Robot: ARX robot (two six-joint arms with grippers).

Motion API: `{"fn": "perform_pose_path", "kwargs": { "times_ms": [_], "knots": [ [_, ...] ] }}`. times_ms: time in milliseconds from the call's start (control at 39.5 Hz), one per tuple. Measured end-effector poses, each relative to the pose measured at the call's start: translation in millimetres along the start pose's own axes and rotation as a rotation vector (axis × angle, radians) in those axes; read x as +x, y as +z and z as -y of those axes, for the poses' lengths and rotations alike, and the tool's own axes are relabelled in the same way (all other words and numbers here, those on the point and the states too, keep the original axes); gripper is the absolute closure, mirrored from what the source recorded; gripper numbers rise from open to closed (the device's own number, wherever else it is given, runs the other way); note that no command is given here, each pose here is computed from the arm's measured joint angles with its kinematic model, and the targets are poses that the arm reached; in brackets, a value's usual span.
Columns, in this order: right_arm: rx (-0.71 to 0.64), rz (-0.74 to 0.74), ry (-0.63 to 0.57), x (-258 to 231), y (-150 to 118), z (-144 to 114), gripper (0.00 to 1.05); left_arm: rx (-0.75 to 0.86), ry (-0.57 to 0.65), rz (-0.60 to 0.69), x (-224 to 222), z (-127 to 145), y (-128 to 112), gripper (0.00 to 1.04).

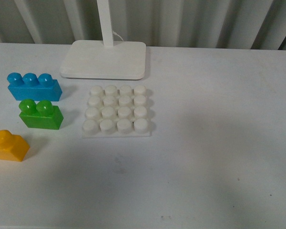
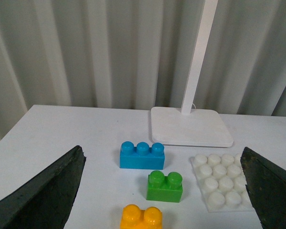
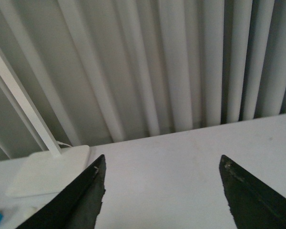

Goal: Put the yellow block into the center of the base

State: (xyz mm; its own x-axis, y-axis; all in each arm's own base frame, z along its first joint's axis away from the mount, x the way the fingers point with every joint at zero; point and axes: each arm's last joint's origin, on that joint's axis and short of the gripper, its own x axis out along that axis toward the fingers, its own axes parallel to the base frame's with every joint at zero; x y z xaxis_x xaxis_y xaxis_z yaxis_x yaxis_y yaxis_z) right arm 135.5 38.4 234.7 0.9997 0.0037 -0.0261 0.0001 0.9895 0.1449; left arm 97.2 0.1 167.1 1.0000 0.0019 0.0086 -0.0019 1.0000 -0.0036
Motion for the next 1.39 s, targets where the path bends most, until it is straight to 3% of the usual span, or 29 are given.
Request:
{"fn": "perform_pose_path", "kwargs": {
  "times_ms": [101,203,355,684,1393],
  "knots": [
    [-0.078,0.036,0.014,-9.6,-5.4,8.3,0.55,0.0,-0.001,0.0,0.0,0.0,0.0,0.06],
    [-0.125,0.021,0.005,-12.9,-21.3,19.5,0.81,0.0,0.0,0.0,0.0,0.0,0.0,0.06],
    [-0.14,0.025,0.008,-16.9,-31.0,27.4,1.03,0.0,0.0,0.0,0.0,0.0,0.0,0.06],
    [-0.141,0.024,-0.004,-22.4,-43.8,44.7,1.04,0.0,0.001,0.0,0.0,0.0,0.0,0.06],
    [-0.142,0.027,0.001,-36.2,-64.2,47.9,1.04,0.0,0.0,0.0,0.0,0.0,0.0,0.06]
  ]
}}
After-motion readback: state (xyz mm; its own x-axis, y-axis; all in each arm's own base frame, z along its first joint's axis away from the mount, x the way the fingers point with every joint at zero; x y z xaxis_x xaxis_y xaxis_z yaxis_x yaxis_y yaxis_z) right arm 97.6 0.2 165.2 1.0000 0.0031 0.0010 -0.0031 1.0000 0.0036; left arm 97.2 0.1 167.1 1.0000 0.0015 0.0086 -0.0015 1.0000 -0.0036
